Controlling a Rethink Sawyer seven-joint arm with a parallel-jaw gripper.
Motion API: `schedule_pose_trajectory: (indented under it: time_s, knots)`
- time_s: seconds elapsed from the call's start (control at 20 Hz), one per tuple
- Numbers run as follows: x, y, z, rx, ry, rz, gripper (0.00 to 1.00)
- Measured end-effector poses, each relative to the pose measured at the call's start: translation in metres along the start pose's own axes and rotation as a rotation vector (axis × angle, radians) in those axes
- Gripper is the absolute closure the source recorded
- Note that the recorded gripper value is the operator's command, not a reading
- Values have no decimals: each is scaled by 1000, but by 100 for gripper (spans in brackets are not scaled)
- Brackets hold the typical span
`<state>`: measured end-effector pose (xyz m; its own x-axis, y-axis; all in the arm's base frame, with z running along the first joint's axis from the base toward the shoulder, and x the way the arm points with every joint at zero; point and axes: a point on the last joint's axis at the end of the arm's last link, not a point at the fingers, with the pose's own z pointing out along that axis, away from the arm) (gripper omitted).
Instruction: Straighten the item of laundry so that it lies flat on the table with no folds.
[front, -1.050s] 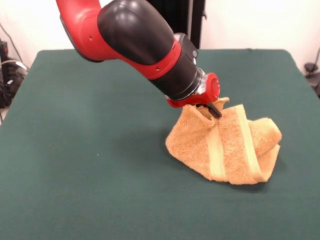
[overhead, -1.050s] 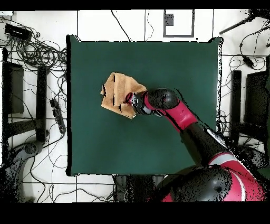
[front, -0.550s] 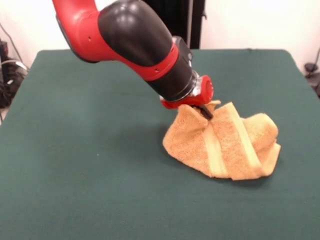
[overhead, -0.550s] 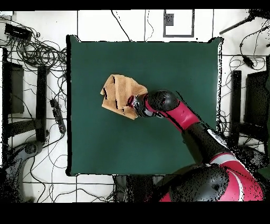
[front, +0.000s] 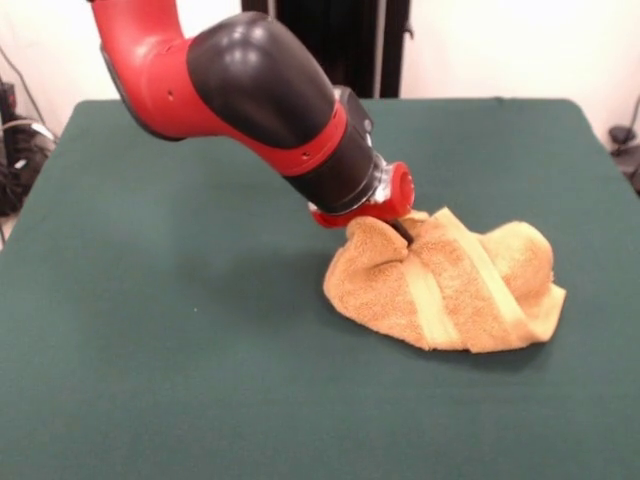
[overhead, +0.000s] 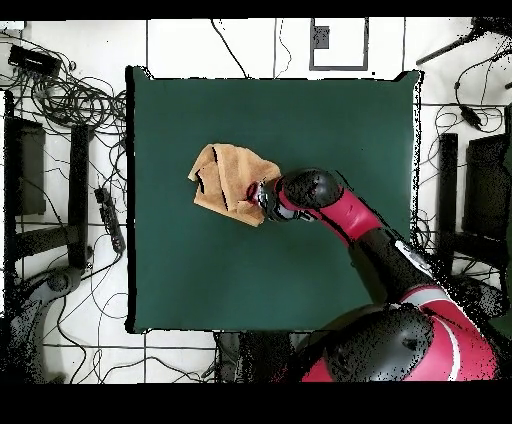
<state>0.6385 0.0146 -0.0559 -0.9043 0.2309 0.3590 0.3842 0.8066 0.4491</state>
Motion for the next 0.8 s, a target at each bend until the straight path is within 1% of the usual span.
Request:
schedule_pose_trajectory:
  time_s: [0.15,0.25,0.6,0.8]
  knots:
    - [-4,-5,1,-19,23,10,100]
    - [-6,-9,0,-41,47,18,100]
    - [-13,-18,-1,-85,95,35,100]
    - [-15,-19,-2,-86,112,28,100]
